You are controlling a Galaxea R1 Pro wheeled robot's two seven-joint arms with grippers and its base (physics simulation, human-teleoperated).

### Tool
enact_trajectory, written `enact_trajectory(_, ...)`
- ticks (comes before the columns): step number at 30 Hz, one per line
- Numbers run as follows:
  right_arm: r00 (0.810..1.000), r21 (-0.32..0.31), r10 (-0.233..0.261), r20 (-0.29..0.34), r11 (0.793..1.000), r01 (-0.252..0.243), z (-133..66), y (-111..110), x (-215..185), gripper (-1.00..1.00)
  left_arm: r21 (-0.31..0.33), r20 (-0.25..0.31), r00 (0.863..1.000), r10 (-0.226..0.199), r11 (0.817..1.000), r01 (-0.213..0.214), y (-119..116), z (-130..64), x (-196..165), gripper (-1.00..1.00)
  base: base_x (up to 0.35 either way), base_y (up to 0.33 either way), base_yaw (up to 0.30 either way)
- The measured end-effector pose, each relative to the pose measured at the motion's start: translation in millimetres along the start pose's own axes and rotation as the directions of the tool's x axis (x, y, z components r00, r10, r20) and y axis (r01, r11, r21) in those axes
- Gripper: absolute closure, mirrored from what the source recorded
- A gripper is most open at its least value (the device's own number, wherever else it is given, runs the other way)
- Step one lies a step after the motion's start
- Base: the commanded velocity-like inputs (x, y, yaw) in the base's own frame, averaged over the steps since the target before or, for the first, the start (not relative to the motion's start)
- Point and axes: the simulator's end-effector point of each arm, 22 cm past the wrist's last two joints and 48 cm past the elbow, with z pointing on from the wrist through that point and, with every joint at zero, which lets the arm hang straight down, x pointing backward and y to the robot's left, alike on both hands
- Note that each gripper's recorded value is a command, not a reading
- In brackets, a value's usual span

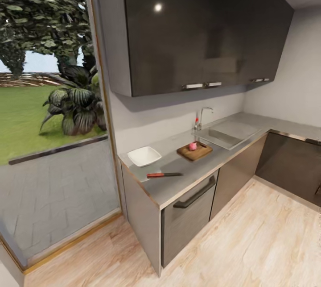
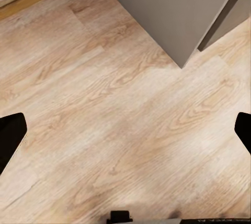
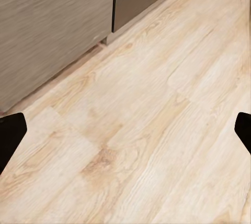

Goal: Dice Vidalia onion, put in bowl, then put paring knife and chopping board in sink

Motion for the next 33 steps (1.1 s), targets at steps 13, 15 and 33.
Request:
enact_trajectory(13,1.000,-0.001,0.003,0.013,1.000,-0.003,0.4,0.7,-5.2,-1.00,0.001,0.013,1.000,0.000,1.000,0.000,-0.6,0.3,-4.9,-1.00,0.149,0.258,-0.214)
enact_trajectory(15,1.000,-0.001,0.003,0.015,1.000,-0.003,0.4,0.7,-5.9,-1.00,0.001,0.015,1.000,0.000,1.000,0.000,-0.6,0.3,-5.6,-1.00,0.149,0.253,-0.188)
enact_trajectory(33,1.000,0.000,0.002,0.008,1.000,-0.002,0.6,0.4,-3.3,-1.00,0.003,0.006,1.000,0.003,1.000,-0.003,-1.4,0.3,-2.5,-1.00,0.120,0.143,-0.018)
